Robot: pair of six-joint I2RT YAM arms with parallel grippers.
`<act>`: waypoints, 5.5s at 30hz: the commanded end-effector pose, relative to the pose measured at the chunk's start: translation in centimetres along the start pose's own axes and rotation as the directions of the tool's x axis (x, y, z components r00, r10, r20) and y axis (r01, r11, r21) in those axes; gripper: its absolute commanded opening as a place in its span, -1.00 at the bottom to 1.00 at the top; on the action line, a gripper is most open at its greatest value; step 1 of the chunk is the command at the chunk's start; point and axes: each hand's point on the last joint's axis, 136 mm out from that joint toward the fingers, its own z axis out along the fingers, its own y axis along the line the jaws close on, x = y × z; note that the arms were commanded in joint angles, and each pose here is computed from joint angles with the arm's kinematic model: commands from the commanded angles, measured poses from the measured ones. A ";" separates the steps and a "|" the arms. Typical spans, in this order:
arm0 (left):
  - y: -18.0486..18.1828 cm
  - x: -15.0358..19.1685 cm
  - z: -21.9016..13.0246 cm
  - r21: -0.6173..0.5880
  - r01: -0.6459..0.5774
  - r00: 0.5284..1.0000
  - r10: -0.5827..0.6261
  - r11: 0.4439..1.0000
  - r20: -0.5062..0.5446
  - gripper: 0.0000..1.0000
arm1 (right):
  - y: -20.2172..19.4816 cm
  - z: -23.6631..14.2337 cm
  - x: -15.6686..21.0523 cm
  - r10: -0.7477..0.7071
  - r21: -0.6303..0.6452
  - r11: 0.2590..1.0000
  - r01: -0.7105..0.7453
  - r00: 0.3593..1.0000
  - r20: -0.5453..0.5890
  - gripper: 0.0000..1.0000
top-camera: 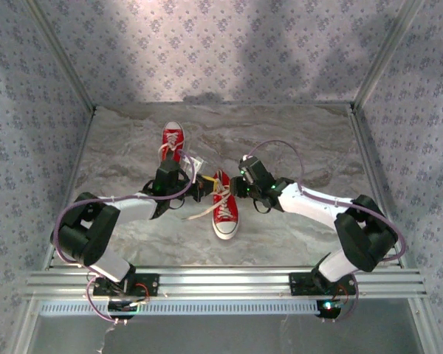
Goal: Tie the shoes
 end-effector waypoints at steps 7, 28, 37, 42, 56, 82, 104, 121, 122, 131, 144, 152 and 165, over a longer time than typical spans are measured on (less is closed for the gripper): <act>-2.0 -1.3 -0.3 0.081 -0.026 0.999 0.024 0.996 0.029 -1.00 | -1.3 -1.5 -0.8 0.069 0.041 0.996 -0.073 0.994 0.082 -0.20; -2.7 -0.8 -0.3 0.066 0.069 0.998 -0.069 0.995 -0.004 -1.00 | 4.3 -2.7 0.5 0.339 -0.101 0.934 -0.341 0.940 -0.038 -0.58; -2.8 -0.7 -0.3 0.076 0.068 0.998 -0.068 0.995 -0.007 -1.00 | 4.0 -1.2 1.0 0.347 -0.072 0.933 -0.352 0.935 -0.069 -0.57; -2.8 -0.7 -0.4 0.072 0.068 0.998 -0.068 0.995 -0.005 -1.00 | 4.1 -0.6 1.1 0.346 -0.071 0.934 -0.351 0.935 -0.082 -0.56; -2.9 -0.6 -0.5 0.081 0.065 0.998 -0.065 0.995 -0.007 -1.00 | 3.5 0.8 1.3 0.347 -0.045 0.935 -0.352 0.933 -0.095 -0.44; -1.2 -1.1 -0.2 0.071 0.182 0.982 -0.185 0.981 0.041 -1.00 | 4.4 -1.0 0.3 0.319 -0.057 0.945 -0.322 0.947 -0.043 -0.52; -1.0 -1.1 -0.4 0.078 0.181 0.982 -0.184 0.980 0.038 -1.00 | 4.1 1.4 1.3 0.330 -0.023 0.942 -0.334 0.939 -0.100 -0.36; -0.7 -1.0 -0.5 0.067 0.186 0.981 -0.189 0.980 0.040 -1.00 | 4.5 1.1 1.1 0.325 -0.039 0.943 -0.330 0.941 -0.096 -0.69; -0.7 -1.0 -0.6 0.064 0.186 0.981 -0.188 0.981 0.041 -1.00 | 4.7 0.7 0.9 0.324 -0.049 0.943 -0.329 0.942 -0.092 -0.72; -0.5 -0.6 -0.4 0.060 0.189 0.981 -0.191 0.980 0.032 -1.00 | 4.8 -1.5 1.4 0.325 -0.060 0.942 -0.331 0.941 -0.091 -0.77; -0.4 0.4 -0.5 0.054 0.198 0.980 -0.198 0.979 0.005 -1.00 | 2.8 -1.4 4.5 0.312 0.015 0.949 -0.314 0.937 -0.158 -0.75; -0.8 1.8 -0.2 0.063 0.213 0.977 -0.212 0.975 -0.028 -1.00 | 2.0 0.3 6.1 0.304 0.056 0.953 -0.299 0.933 -0.191 -0.72; -1.3 3.4 1.2 0.073 0.228 0.973 -0.223 0.971 -0.067 -1.00 | 1.5 0.4 4.5 0.306 0.048 0.952 -0.303 0.947 -0.096 -0.36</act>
